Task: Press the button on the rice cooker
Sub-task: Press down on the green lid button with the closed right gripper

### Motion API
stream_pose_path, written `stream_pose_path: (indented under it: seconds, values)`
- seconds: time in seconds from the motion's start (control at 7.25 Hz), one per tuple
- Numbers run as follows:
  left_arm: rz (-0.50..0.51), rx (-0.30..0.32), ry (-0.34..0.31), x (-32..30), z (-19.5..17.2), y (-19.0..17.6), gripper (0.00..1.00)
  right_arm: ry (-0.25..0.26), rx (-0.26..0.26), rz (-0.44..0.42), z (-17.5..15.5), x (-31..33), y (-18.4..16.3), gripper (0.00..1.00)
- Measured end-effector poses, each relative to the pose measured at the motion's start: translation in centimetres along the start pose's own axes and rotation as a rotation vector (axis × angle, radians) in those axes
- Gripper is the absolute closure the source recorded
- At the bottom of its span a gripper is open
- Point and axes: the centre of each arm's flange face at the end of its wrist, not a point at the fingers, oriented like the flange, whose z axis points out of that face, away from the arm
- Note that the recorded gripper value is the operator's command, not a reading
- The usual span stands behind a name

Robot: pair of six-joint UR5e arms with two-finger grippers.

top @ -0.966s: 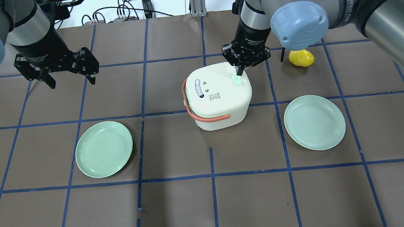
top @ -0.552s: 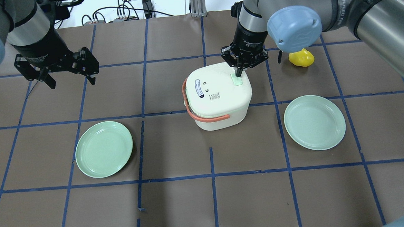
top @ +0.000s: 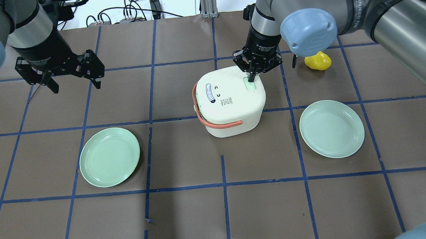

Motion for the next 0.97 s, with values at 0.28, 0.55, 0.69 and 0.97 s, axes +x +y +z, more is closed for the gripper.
stream_pose_path:
  seconds: [0.28, 0.55, 0.69, 0.97]
  values:
    - [0.0, 0.0, 0.0, 0.0, 0.0, 0.0, 0.0, -0.001, -0.001, 0.0, 0.02, -0.02, 0.07, 0.95]
    - [0.0, 0.0, 0.0, 0.0, 0.0, 0.0, 0.0, -0.002, 0.0, 0.0, -0.12, -0.04, 0.16, 0.95]
    - [0.0, 0.0, -0.001, 0.0, 0.0, 0.0, 0.0, -0.002, 0.003, 0.0, -0.3, -0.08, 0.25, 0.94]
    - [0.0, 0.0, 0.0, 0.0, 0.0, 0.0, 0.0, -0.003, 0.008, -0.001, -0.59, -0.15, 0.4, 0.94]
